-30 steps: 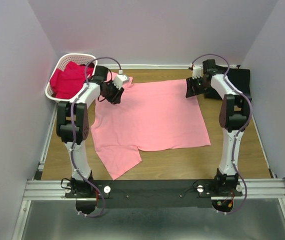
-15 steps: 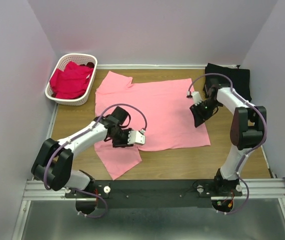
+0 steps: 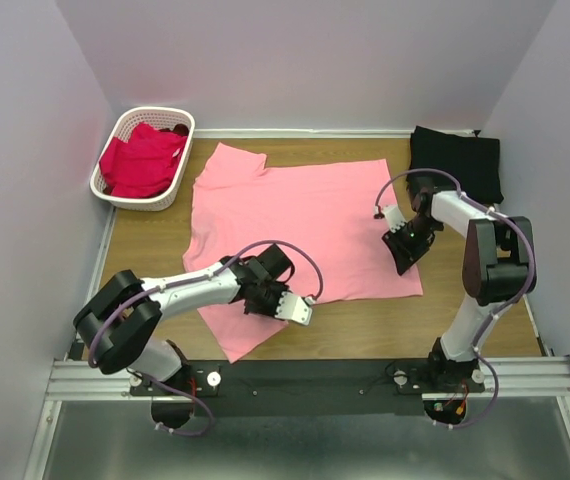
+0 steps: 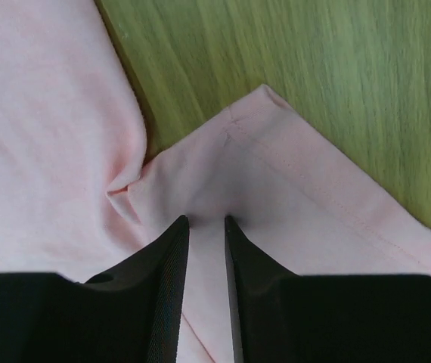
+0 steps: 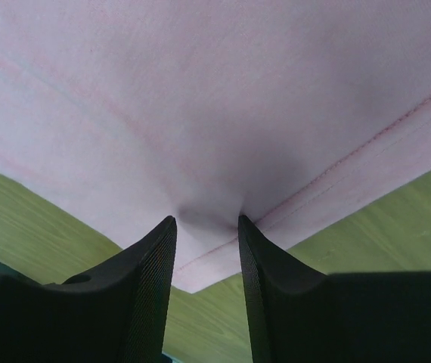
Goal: Fold and stack the t-shirts
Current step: Flatten the tshirt out
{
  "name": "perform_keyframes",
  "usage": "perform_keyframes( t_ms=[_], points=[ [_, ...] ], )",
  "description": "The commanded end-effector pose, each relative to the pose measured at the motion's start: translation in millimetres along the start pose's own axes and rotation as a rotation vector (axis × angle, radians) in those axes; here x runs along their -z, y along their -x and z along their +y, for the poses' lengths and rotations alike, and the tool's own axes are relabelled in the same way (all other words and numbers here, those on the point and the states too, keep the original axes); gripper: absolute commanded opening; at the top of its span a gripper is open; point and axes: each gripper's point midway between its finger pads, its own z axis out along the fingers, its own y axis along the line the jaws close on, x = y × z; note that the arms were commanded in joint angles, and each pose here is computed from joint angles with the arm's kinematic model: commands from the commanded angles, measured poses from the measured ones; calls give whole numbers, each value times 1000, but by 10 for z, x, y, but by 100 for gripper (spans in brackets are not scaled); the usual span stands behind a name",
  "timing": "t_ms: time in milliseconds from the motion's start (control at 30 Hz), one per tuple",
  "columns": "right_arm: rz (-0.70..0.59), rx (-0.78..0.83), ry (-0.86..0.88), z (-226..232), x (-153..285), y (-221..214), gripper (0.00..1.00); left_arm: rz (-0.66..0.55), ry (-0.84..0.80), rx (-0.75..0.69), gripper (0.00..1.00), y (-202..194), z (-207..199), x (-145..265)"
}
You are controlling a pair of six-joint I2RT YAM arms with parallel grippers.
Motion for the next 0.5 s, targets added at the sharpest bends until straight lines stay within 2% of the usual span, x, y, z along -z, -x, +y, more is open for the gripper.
perform_keyframes(
  t_ms=[0, 300, 400, 467],
  points=[
    [107, 17, -38, -8, -136, -341, 46, 31, -101, -8, 33, -10, -354, -143],
    [138, 42, -70, 109, 17, -574, 47, -53, -170, -123, 33, 414, -668, -49],
    [102, 44, -59, 146, 173, -473, 52, -64, -168, -112, 34, 454, -656, 20],
    [11, 39, -56, 154, 414, -208, 56, -87, -131, -110, 34, 519, -521, 138]
  ],
)
